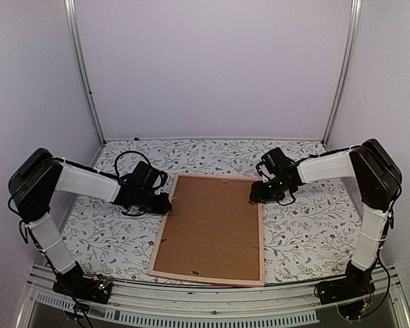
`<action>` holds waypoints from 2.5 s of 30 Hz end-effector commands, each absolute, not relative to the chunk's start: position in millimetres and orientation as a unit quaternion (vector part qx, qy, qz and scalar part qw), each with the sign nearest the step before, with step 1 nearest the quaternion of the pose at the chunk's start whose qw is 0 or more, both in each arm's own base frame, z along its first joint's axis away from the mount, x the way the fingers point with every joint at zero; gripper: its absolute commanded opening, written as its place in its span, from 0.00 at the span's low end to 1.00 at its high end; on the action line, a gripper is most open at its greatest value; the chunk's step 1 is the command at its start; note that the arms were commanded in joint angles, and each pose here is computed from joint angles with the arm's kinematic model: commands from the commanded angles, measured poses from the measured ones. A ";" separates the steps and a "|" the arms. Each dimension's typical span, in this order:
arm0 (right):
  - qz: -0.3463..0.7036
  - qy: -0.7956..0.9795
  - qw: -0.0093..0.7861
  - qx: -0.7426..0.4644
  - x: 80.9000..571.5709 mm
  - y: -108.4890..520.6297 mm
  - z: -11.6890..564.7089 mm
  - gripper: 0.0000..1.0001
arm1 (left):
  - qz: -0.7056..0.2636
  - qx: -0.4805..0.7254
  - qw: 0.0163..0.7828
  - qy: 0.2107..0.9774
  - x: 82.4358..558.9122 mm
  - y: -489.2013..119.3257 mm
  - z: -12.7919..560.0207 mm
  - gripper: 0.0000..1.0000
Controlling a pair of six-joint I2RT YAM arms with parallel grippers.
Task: Put the photo into the frame
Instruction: Press the fastener onto the backboard.
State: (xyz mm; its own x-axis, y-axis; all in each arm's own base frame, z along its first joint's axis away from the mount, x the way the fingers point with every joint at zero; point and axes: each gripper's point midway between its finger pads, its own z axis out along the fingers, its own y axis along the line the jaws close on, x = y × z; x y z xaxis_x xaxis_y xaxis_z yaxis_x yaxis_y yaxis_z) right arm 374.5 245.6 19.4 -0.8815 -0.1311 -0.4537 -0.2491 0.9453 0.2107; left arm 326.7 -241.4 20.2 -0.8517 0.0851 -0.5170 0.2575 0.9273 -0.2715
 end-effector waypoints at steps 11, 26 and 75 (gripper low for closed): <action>0.079 0.979 0.145 -0.116 325.5 222.8 -7.2 0.65 | -0.169 0.106 0.272 0.941 324.3 -254.6 41.6 0.17; 0.075 0.981 0.130 -0.123 305.0 214.4 -8.8 0.78 | -0.145 0.090 0.281 0.944 326.8 -243.6 41.6 0.15; 0.070 0.985 0.143 -0.067 292.5 234.4 -13.7 0.68 | -0.149 0.091 0.294 0.940 325.7 -248.0 53.3 0.19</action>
